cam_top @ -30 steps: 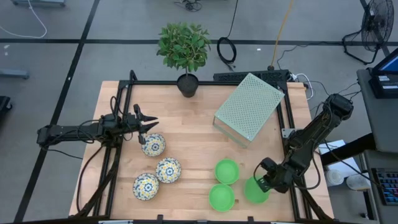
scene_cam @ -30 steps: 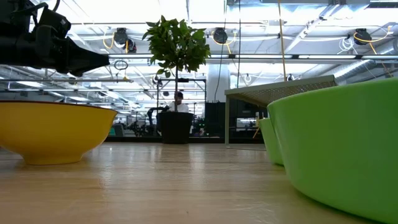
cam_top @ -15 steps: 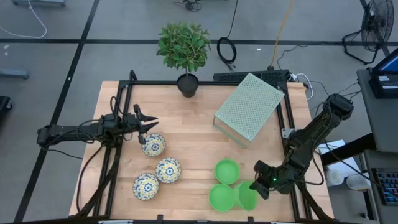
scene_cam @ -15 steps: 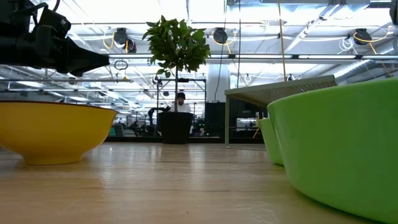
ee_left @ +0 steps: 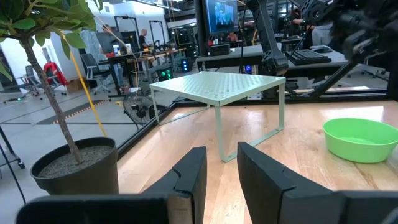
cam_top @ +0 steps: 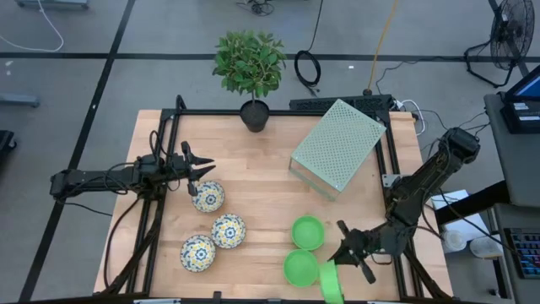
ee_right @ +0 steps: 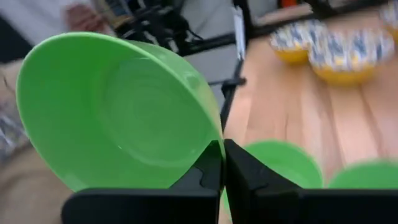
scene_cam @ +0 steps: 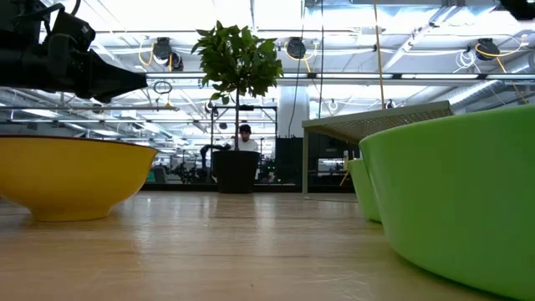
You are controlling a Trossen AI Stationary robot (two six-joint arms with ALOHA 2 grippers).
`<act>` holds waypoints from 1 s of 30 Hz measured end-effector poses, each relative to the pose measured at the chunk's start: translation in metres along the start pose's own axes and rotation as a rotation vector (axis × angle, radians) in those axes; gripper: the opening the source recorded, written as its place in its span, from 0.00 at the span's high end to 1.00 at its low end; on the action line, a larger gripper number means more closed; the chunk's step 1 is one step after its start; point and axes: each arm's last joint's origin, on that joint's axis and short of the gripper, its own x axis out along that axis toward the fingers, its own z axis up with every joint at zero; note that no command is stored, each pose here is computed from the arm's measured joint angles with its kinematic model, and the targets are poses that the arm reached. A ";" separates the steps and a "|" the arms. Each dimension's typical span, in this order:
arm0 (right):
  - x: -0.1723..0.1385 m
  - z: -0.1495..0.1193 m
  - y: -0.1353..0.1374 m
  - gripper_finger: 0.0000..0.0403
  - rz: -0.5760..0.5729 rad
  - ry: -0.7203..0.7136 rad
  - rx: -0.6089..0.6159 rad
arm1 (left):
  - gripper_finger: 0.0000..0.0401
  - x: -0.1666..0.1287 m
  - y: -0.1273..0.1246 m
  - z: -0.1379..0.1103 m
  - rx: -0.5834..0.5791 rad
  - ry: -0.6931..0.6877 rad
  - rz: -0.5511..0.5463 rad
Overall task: Pick & Place Mini bowls
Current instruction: Put the right green bowl on the shelf
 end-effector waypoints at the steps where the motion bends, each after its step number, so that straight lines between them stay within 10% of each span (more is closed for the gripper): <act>1: 0.000 0.002 0.000 1.00 0.017 -0.007 -0.043 | 0.77 0.000 0.000 0.000 0.000 0.000 0.000; 21: 0.011 0.039 -0.033 1.00 0.344 -0.138 -0.508 | 0.77 0.000 0.000 0.000 0.000 0.000 0.000; 30: 0.014 0.060 -0.065 1.00 0.232 -0.235 -0.587 | 0.77 0.000 0.000 0.000 0.000 0.000 0.000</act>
